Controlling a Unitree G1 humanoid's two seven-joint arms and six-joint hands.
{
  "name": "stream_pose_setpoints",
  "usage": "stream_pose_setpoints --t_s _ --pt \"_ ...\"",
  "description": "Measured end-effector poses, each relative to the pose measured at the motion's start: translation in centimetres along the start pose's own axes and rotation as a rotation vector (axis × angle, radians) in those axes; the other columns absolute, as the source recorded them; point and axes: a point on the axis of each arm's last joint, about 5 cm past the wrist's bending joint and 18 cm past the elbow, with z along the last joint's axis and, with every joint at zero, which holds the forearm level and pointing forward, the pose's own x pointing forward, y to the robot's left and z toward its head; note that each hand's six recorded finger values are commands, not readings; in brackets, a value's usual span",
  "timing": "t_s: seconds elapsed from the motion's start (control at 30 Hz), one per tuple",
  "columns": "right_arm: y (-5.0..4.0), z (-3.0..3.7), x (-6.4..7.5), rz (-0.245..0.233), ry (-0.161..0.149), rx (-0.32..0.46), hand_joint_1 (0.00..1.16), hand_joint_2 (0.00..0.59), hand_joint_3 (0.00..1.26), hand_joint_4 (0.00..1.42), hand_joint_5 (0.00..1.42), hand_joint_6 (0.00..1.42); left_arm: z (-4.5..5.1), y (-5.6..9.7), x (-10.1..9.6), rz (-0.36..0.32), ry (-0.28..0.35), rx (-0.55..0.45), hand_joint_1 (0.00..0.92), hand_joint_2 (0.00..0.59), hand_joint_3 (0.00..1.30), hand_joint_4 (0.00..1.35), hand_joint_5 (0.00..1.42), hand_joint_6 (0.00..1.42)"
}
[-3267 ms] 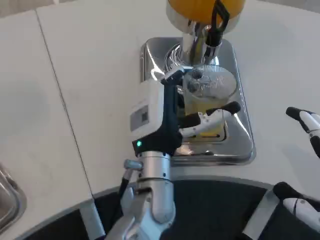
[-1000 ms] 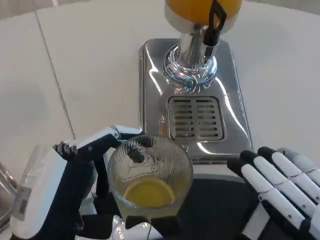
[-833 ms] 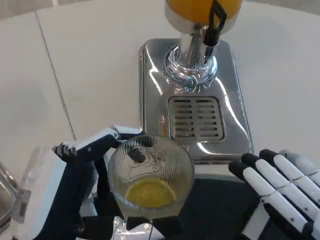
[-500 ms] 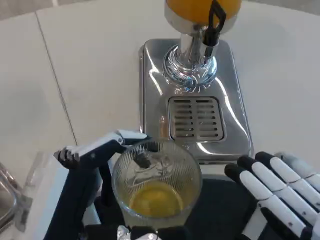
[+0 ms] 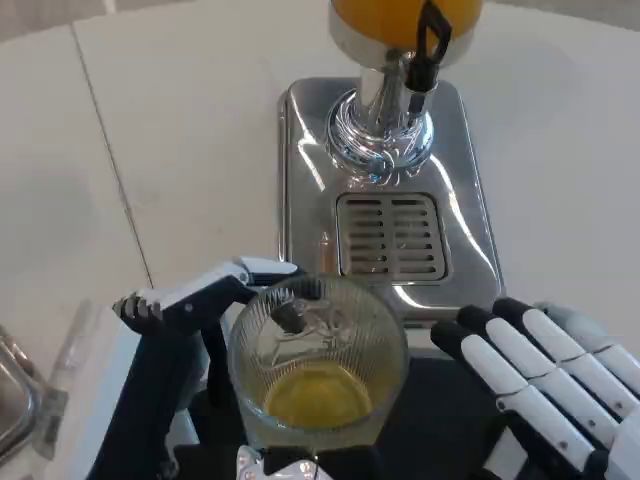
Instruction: Grasp the cup under the faucet to collect the drink, then remove the cup.
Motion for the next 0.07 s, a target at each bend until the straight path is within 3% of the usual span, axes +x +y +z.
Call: stream_pose_setpoints --t_s 0.07 --pt "0.08 0.02 0.06 -0.001 0.006 -0.001 0.18 0.456 0.0 0.0 0.0 0.03 0.0 -0.01 0.07 0.006 -0.002 -0.005 0.808 0.0 1.11 1.16 1.23 1.42"
